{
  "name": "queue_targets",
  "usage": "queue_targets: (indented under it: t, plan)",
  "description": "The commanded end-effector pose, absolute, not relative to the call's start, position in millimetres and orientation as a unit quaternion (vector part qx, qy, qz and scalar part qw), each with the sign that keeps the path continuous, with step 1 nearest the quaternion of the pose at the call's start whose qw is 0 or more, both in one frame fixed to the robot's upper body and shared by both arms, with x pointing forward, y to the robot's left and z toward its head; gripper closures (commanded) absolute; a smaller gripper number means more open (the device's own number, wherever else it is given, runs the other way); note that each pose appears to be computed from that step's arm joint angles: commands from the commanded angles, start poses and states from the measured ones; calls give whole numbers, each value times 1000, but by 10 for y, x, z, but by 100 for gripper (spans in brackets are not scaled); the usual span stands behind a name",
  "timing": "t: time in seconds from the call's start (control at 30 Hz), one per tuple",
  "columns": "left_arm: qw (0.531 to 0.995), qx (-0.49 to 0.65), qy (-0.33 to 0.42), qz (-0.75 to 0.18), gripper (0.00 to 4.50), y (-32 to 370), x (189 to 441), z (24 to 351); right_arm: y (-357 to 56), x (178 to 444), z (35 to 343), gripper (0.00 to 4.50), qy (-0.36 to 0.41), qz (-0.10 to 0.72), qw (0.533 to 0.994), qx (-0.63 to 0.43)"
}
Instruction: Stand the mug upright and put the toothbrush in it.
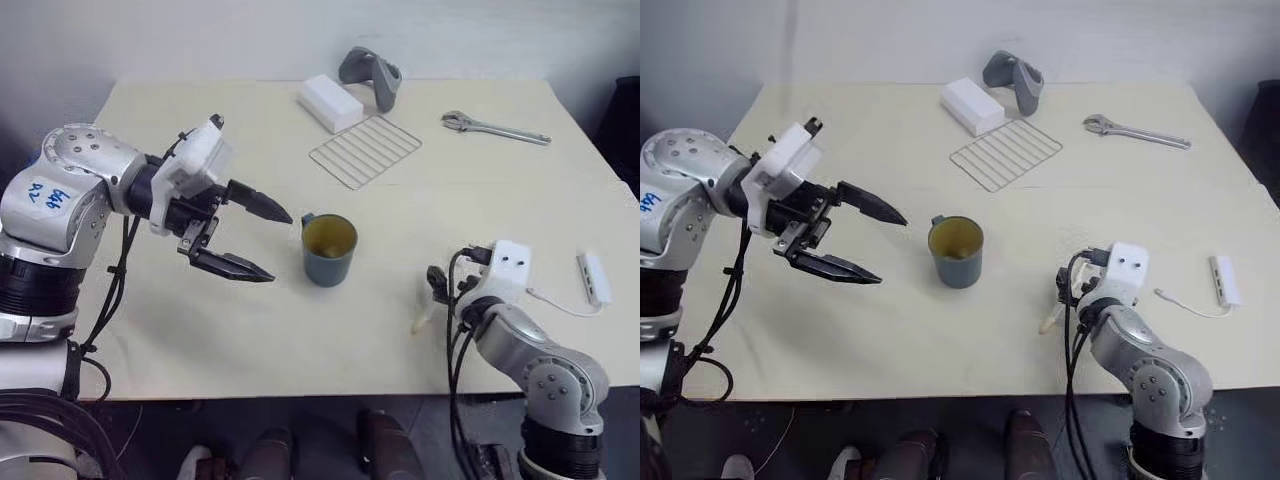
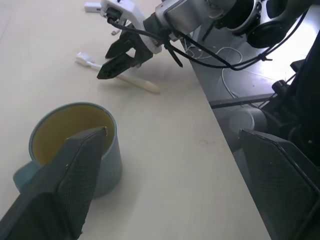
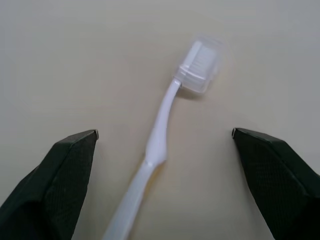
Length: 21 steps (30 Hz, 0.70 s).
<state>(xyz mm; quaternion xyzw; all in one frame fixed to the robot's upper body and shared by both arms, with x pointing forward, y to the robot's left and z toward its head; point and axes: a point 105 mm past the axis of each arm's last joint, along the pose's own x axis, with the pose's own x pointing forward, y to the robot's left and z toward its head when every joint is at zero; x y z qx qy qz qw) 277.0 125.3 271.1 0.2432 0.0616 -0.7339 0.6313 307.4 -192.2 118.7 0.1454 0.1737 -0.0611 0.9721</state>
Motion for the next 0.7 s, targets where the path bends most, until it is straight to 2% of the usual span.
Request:
queue_targets:
  t: [0.03,0.07,0.17,0.47,0.6,0.7]
  plan:
    - [599,260,58,-755,0,1275,2700,2747,-1846,3093,1144,2,181,-44,975,124]
    - [598,259,64,-756,0,1280,2696,2740,-1823,3096,1123,2,184,-42,975,121]
    - [594,262,70,-758,0,1289,2690,2720,-1795,3092,1094,56,188,-43,973,124]
    - [597,259,63,-757,0,1240,2749,2770,-1883,3103,1127,345,186,-53,977,91]
    - [597,258,62,-757,0,1222,2771,2798,-1887,3112,1149,345,178,-50,978,93]
    - [598,255,61,-757,0,1224,2778,2813,-1896,3113,1170,430,172,-54,979,94]
